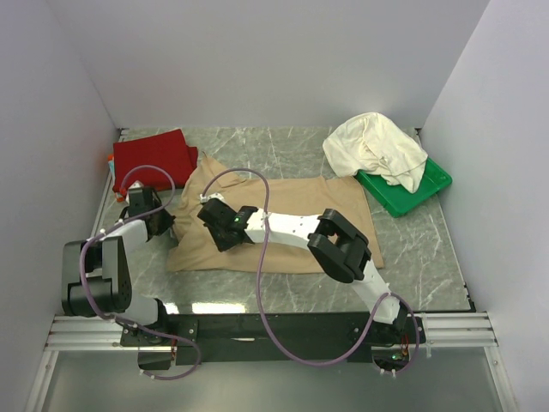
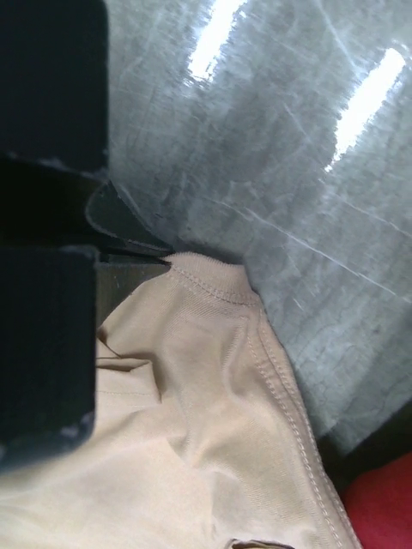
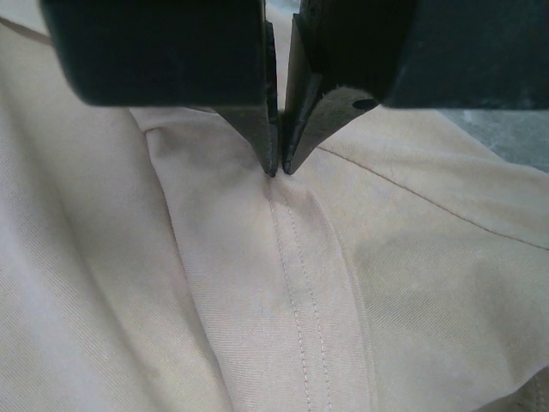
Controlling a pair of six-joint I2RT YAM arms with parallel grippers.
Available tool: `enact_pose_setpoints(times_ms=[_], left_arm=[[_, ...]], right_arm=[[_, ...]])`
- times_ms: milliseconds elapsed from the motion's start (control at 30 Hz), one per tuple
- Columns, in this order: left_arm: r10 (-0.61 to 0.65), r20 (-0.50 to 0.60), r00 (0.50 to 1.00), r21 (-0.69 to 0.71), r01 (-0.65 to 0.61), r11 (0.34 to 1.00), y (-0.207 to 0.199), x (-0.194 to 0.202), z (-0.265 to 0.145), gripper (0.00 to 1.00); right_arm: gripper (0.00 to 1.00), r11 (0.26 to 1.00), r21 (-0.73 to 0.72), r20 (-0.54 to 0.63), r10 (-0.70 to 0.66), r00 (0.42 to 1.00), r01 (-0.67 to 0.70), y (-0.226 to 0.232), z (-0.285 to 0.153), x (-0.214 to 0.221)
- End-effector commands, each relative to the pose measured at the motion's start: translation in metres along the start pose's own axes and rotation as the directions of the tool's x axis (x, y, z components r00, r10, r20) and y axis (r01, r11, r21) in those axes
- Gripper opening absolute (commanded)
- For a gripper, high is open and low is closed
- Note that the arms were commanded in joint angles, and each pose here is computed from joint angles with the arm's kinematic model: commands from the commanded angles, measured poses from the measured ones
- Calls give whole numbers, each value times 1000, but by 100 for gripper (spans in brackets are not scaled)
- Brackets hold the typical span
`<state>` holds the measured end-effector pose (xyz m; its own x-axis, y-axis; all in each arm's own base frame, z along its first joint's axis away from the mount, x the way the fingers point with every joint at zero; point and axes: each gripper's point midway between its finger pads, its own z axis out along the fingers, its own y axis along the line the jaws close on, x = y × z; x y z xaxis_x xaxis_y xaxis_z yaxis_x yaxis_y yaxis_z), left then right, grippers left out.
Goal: Fold and stack the t-shirts
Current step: Fold the tshirt
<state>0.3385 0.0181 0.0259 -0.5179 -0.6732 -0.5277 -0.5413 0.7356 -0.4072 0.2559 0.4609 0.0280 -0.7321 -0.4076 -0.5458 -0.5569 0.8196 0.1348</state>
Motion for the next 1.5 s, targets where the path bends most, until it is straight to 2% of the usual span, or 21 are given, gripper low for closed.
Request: enact_pose_setpoints(times_ms=[0,267,633,1033,1200,1233,1267,1300,1400,1467], left_arm=[[56,19,998,50,-57,997,-14,-16,5,1],[82,-6,997,61,-82,995,-18,-18,12,1],[68,81,994,-37,-65,997,-3,-34,-2,1],[96,87,992,-31,-94,995,-6,-39,1,9],[93,140,986,-63,-85,994,-4,-52,-6,13],[92,151,984,-62,-84,995,-5,-55,-8,14],[86,162,983,-65,-77,995,-5,-58,-11,20],[87,174,981,-73,-75,994,-5,-61,-12,32],[76,209,975,-77,-61,995,-6,-69,-19,52],[67,235,970,-71,-52,996,-9,-75,-26,57]], right_arm=[[11,999,-24,65,42,997,-41,2,-28,-30],[11,991,-80,79,115,990,-109,-17,-36,-48],[11,977,-104,48,192,980,-186,-49,-30,-52],[11,970,-73,27,236,971,-234,-74,-21,-51],[15,966,-58,29,252,967,-250,-80,-21,-51],[16,966,-55,36,254,966,-252,-81,-22,-53],[24,966,-56,38,254,966,-252,-81,-23,-53],[28,966,-57,46,253,966,-250,-81,-25,-56],[39,968,-51,67,251,966,-248,-83,-32,-62],[44,968,-35,98,252,963,-250,-87,-40,-68]])
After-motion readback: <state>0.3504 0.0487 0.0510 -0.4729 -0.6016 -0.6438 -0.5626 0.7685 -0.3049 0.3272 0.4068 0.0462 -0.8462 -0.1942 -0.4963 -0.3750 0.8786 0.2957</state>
